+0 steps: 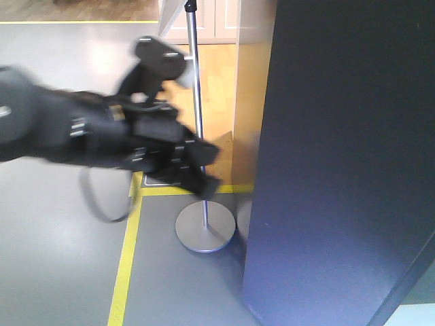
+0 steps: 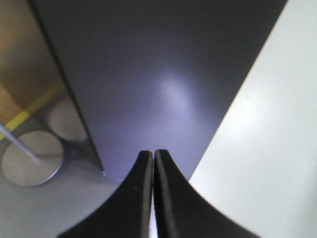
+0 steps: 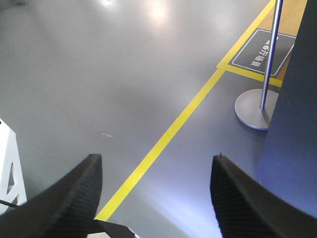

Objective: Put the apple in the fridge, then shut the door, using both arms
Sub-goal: 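Pull the left arm back from the closed fridge door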

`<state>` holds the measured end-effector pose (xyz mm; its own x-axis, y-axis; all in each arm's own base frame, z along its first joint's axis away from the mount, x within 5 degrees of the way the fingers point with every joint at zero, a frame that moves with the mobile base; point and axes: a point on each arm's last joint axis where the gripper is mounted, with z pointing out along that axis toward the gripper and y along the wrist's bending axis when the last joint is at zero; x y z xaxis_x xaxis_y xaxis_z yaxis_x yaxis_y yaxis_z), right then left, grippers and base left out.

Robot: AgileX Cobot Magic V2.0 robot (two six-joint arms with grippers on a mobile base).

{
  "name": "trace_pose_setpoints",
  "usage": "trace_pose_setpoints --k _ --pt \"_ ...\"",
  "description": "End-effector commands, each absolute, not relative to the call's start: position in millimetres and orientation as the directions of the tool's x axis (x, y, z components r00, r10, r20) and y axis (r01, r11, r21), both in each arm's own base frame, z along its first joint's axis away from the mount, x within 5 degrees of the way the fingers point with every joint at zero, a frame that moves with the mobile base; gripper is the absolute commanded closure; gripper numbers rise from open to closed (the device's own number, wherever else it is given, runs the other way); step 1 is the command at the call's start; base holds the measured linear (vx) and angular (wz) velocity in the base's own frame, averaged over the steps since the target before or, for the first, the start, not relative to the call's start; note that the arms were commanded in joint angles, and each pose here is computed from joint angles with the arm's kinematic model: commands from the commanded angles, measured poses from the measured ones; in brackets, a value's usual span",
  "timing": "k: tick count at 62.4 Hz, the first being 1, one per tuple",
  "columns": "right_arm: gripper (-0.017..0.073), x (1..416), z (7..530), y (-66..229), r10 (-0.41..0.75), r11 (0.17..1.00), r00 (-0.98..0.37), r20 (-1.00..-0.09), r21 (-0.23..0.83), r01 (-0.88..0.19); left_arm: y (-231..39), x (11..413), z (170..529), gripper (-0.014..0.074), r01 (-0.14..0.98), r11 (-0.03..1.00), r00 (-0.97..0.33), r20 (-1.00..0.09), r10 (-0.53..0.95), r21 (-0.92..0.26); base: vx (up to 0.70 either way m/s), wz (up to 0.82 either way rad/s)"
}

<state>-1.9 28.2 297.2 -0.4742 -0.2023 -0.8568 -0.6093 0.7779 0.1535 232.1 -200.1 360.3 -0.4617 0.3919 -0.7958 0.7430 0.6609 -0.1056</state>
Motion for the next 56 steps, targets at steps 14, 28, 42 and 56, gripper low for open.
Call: trace_pose_setpoints --k 14,28,42,56 --pt "0.0106 1.1 308.1 29.9 -0.163 0.774 -0.428 -0.889 0.153 -0.614 -130.0 201.4 363.7 0.0600 0.601 0.795 -0.443 -0.862 0.244 -0.083 0.00 0.00" --pt "0.0107 2.0 307.5 28.5 -0.173 0.785 -0.425 -0.889 0.136 -0.605 -93.2 173.5 344.7 0.0600 0.502 0.862 -0.473 -0.858 0.202 -0.074 0.00 0.00" --pt "0.0243 13.2 303.5 18.7 -0.138 0.877 -0.498 -0.856 0.129 -0.464 -78.0 155.5 334.9 0.0600 0.479 0.877 -0.477 -0.850 0.224 -0.037 0.00 0.00" --pt "0.0578 39.4 298.6 20.8 -0.196 0.917 -0.590 -0.783 0.066 -0.393 -76.2 148.7 330.8 0.0600 0.489 0.871 -0.529 -0.809 0.257 -0.044 0.00 0.00"
